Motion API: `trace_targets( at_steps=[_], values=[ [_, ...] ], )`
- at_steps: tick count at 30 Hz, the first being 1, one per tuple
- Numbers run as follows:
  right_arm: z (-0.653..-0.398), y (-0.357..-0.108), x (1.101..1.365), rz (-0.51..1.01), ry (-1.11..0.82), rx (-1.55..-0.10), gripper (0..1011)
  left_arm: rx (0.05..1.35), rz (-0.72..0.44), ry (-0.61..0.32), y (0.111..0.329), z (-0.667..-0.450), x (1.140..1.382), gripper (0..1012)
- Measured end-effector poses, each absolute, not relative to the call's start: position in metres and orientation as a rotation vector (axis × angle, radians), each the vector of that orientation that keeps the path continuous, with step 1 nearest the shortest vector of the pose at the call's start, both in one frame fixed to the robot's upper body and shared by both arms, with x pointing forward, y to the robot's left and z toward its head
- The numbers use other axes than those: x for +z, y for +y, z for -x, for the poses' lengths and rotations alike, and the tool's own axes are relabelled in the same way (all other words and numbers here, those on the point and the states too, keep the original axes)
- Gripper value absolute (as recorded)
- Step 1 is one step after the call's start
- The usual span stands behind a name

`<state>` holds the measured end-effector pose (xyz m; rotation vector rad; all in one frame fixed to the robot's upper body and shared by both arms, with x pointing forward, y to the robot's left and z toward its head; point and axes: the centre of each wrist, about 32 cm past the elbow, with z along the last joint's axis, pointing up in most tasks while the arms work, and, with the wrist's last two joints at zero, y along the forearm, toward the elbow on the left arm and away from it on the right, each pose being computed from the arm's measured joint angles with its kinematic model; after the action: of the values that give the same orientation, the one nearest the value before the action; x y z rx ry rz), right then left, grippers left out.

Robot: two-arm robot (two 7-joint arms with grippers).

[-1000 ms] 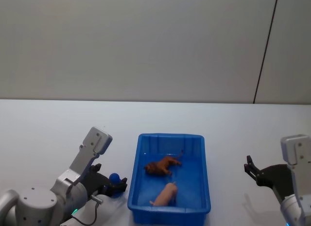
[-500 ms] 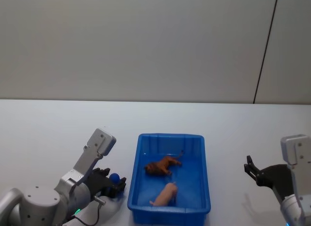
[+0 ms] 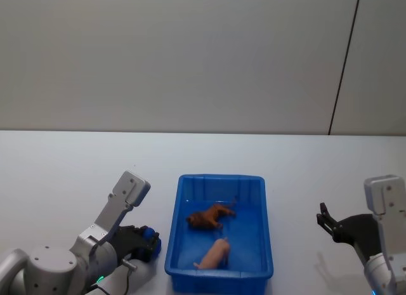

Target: Pick up the two dolls from the table and place them into the box.

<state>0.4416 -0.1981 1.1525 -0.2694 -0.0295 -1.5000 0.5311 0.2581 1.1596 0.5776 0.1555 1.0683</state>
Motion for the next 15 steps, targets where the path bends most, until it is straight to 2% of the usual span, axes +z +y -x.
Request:
trace_targets(
  at_steps=[7, 15],
  values=[
    [-0.442, -0.198, 1.152, 0.269, -0.029, -1.5, 1001, 1.068, -0.565, 0.13, 0.257, -0.53, 1.164, 222],
    [-0.442, -0.198, 1.152, 0.269, -0.029, -1.5, 1001, 1.082, -0.536, 0.052, 0.255, -0.526, 1.183, 178]
  ],
)
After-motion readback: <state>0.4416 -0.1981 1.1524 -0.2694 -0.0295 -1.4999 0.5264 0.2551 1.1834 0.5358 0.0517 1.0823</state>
